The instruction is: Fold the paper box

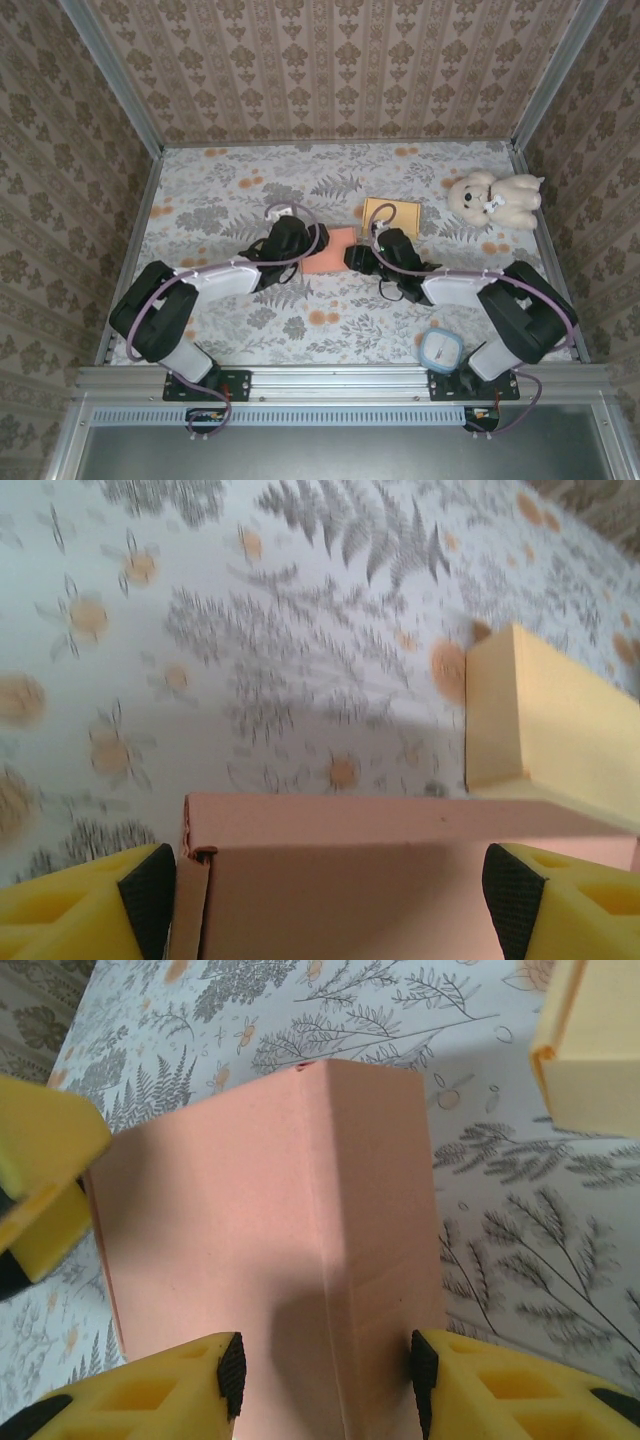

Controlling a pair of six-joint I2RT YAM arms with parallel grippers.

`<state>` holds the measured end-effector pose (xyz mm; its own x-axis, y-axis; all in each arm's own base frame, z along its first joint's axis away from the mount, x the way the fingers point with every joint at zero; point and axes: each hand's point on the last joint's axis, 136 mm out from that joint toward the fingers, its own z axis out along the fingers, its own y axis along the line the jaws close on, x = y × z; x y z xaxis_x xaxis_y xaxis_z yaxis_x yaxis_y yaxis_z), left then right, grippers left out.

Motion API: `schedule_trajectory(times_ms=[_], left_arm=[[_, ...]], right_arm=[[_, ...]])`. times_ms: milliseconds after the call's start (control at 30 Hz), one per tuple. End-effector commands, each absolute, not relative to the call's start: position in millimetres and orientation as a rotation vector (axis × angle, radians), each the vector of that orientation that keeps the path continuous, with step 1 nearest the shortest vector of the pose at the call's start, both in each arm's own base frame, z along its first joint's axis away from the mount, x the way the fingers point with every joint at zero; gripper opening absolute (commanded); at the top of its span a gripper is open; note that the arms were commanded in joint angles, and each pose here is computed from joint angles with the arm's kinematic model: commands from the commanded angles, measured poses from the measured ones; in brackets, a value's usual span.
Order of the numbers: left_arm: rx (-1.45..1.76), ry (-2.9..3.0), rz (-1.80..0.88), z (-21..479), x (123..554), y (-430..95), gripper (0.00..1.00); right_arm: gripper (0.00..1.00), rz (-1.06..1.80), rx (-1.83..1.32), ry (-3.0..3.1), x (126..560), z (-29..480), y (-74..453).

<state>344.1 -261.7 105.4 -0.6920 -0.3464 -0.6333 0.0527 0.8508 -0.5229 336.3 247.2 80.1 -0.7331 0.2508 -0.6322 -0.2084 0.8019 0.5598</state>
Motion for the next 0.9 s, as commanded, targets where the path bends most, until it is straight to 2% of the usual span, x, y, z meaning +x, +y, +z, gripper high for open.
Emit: schedule_trajectory(times_ms=[0, 267, 500, 700, 867], left_arm=[[-0.118, 2.239, -0.717, 125.5, 357.9, -278.8, 0.82], [-0.193, 2.247, -0.702, 118.5, 408.5, -257.5, 0.83], [-0.269, 2.292, -0.722, 84.8, 443.3, -245.9, 0.83], [-0.312, 2.262, -0.702, 82.6, 458.6, -235.2, 0.86], [-0.306, 2.231, -0.667, 99.6, 456.5, -227.3, 0.89]], right_arm=[[0.49, 0.910, 0.008, 2.127, 362.9, 113.9, 277.7], [0.49, 0.842, 0.055, 2.059, 410.9, 112.5, 292.6], [0.51, 0.753, 0.072, 2.054, 441.3, 100.1, 291.9], [0.59, 0.687, 0.092, 2.046, 440.1, 93.2, 277.9], [0.61, 0.599, 0.086, 2.034, 429.5, 103.7, 258.2]])
